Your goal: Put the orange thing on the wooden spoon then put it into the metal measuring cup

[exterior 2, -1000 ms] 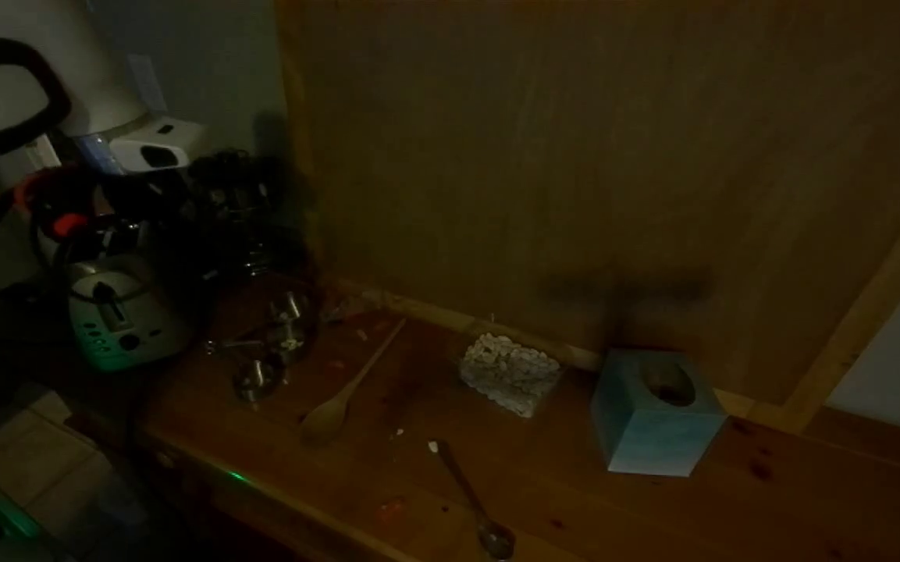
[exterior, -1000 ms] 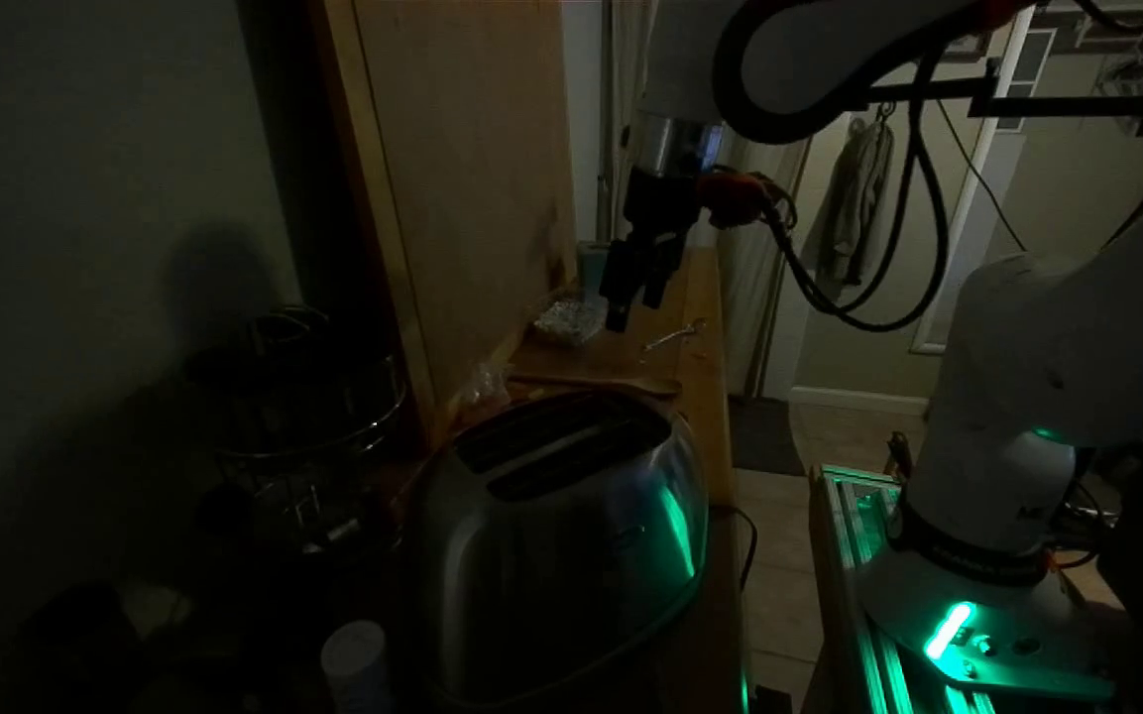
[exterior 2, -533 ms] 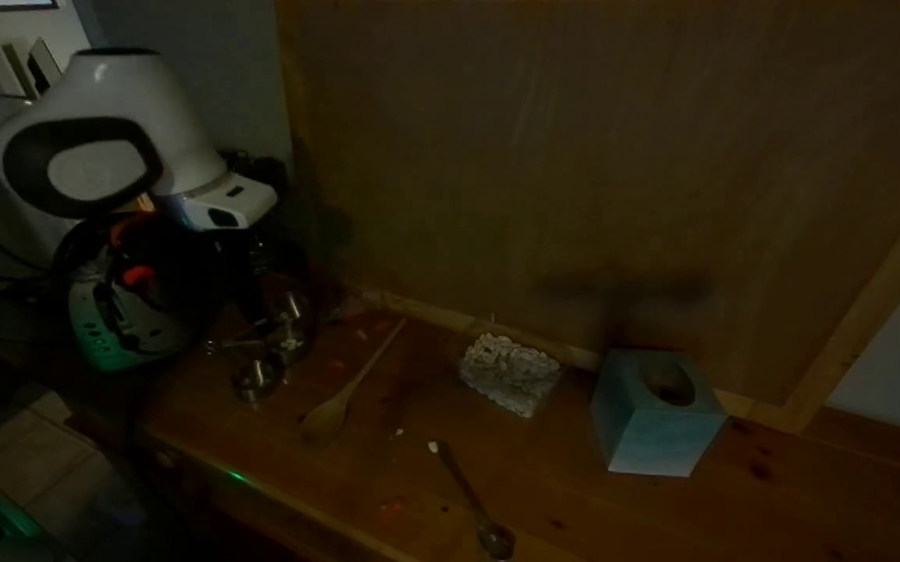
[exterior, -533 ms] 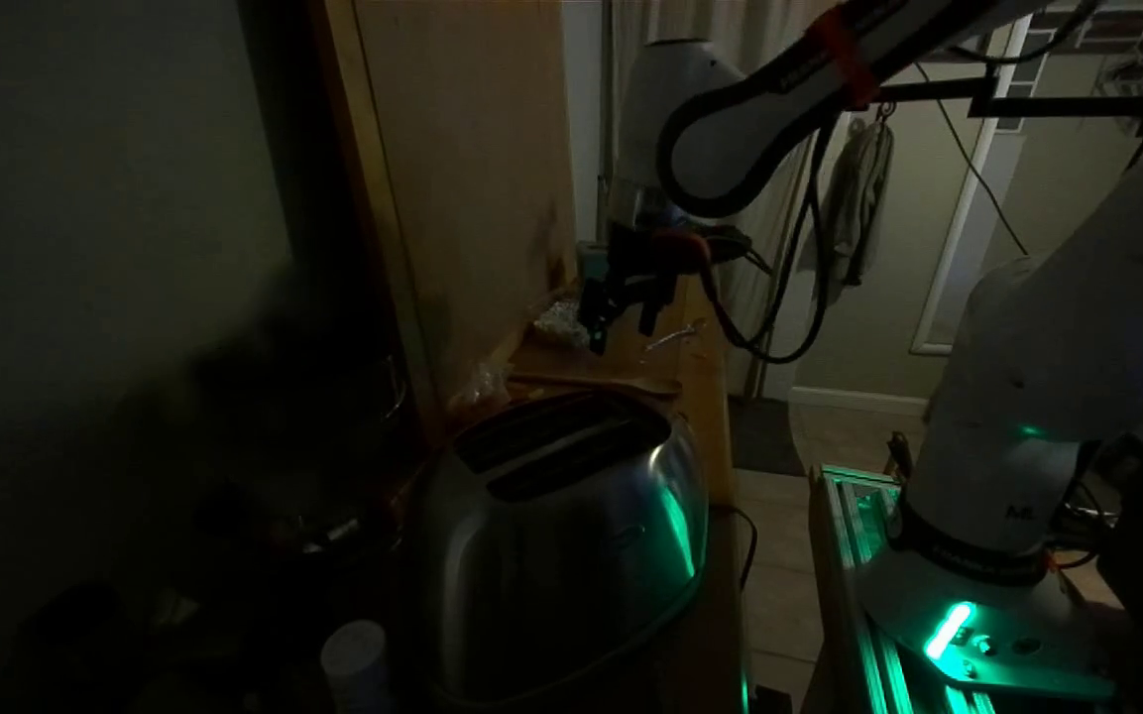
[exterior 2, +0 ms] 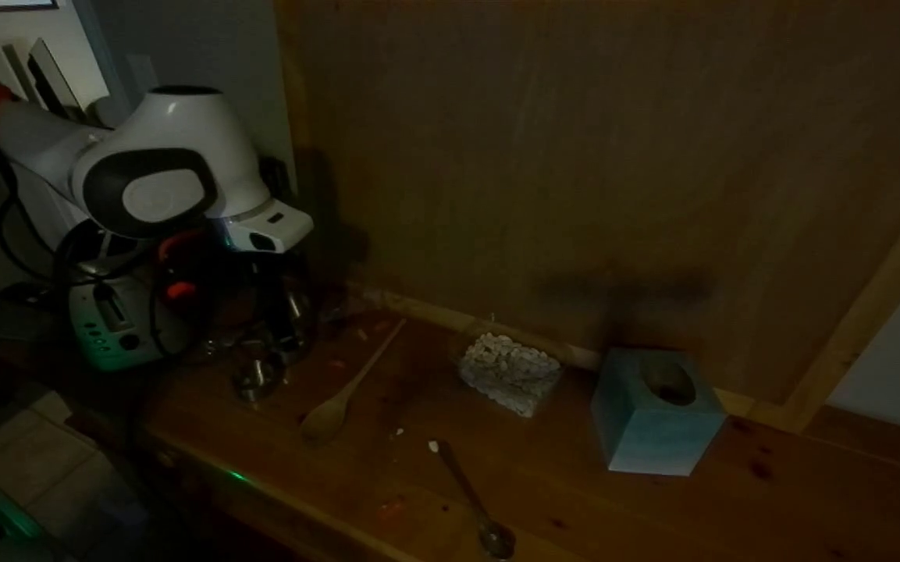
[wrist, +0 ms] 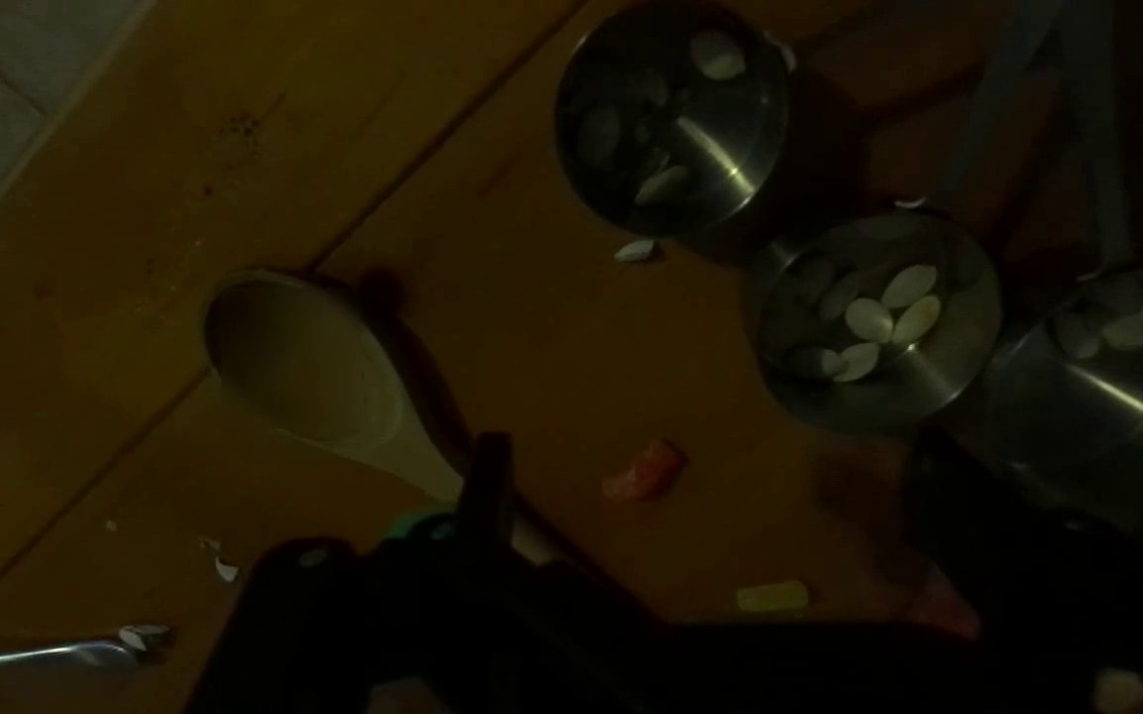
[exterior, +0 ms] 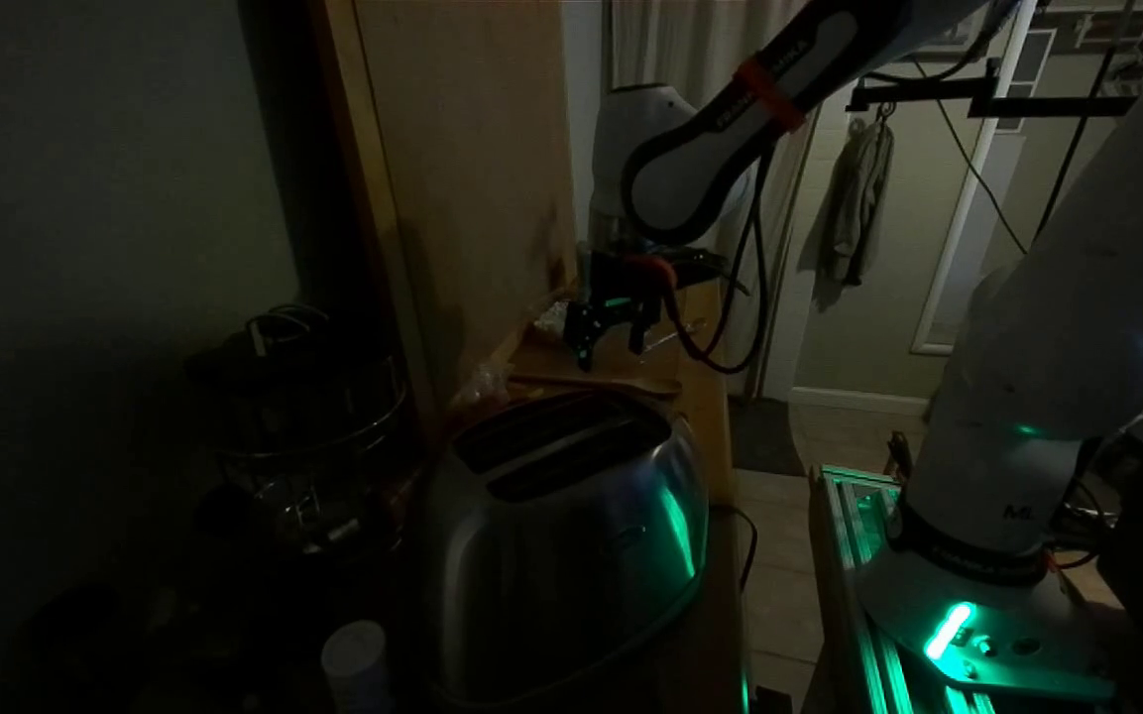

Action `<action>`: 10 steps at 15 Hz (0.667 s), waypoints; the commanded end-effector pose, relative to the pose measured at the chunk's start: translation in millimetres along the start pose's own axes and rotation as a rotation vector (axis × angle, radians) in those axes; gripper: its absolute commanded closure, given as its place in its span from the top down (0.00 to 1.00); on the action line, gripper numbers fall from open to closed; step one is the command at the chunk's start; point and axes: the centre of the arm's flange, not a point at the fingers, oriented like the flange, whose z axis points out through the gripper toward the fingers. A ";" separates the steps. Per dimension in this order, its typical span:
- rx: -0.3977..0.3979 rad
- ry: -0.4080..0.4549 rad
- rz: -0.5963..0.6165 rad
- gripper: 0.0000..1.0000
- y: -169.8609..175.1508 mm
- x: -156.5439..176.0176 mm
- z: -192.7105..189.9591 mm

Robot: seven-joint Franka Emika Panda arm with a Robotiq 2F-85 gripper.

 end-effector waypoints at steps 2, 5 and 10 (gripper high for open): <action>0.011 -0.010 0.072 1.00 6.1 20.4 24.7; 0.019 -0.030 0.115 1.00 10.1 31.9 42.3; 0.034 -0.029 0.191 0.84 10.7 48.3 66.4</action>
